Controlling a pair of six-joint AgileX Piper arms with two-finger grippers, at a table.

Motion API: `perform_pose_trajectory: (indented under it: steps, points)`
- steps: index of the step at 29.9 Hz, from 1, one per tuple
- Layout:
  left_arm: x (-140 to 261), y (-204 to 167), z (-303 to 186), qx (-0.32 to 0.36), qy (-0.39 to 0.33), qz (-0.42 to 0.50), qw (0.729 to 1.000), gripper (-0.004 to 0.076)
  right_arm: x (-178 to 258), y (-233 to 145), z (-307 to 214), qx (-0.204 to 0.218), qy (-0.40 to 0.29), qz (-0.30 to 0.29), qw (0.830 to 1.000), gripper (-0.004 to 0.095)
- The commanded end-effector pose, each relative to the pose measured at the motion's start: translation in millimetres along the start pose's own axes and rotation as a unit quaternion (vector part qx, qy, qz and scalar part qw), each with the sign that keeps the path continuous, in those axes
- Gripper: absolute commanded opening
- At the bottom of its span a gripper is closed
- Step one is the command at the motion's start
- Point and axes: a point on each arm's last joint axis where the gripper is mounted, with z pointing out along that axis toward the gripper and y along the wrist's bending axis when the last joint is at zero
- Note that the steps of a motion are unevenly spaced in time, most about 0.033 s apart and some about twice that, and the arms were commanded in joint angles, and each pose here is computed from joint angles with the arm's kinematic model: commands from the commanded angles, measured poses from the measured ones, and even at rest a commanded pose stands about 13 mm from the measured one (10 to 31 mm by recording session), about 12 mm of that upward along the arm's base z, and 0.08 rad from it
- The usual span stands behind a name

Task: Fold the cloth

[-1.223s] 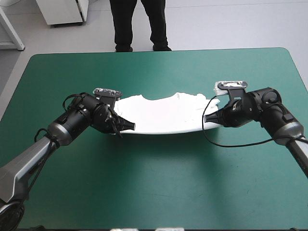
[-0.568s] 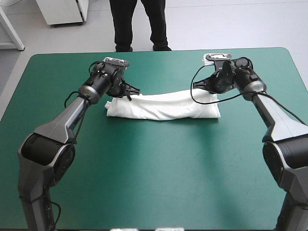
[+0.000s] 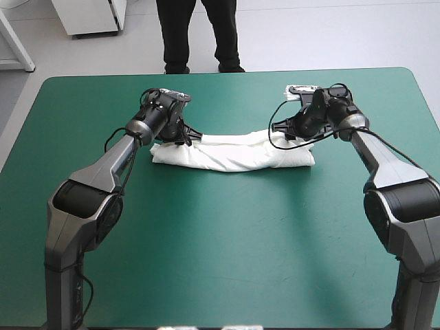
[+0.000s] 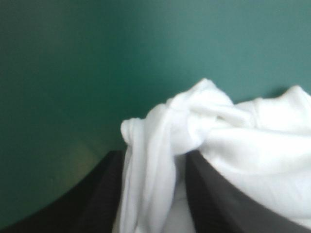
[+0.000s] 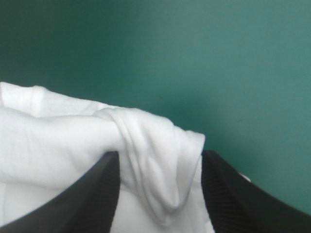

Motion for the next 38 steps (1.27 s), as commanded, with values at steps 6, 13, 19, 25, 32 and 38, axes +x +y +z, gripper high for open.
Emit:
perform_pose_trajectory:
  steps: [6, 13, 19, 25, 32, 38]
  points:
    - [-24, 18, -92, -0.008, -0.061, -0.024, 0.998, 0.0493, -15, 5, -87, -0.005, -0.093, -0.01, 0.996, 0.0485]
    - [-16, 23, -141, 0.012, -0.08, -0.028, 0.996, 0.0471, -8, 4, -137, 0.012, -0.114, -0.02, 0.993, 0.0446]
    - [-12, -8, -174, 0.13, -0.123, 0.032, 0.983, 0.0252, -1, 3, -172, 0.027, -0.138, -0.02, 0.99, 0.0439]
    - [-19, -47, -173, 0.19, -0.171, 0.072, 0.964, -0.001, 1, -1, -184, 0.053, -0.145, -0.02, 0.988, 0.0439]
    - [-19, -82, -126, 0.22, -0.117, 0.085, 0.965, -0.001, 1, -11, -183, 0.052, -0.141, 0.016, 0.988, 0.0404]
    - [-19, -107, -81, 0.246, -0.088, 0.09, 0.961, -0.001, 0, -35, -184, 0.039, -0.143, 0.059, 0.987, 0.0396]
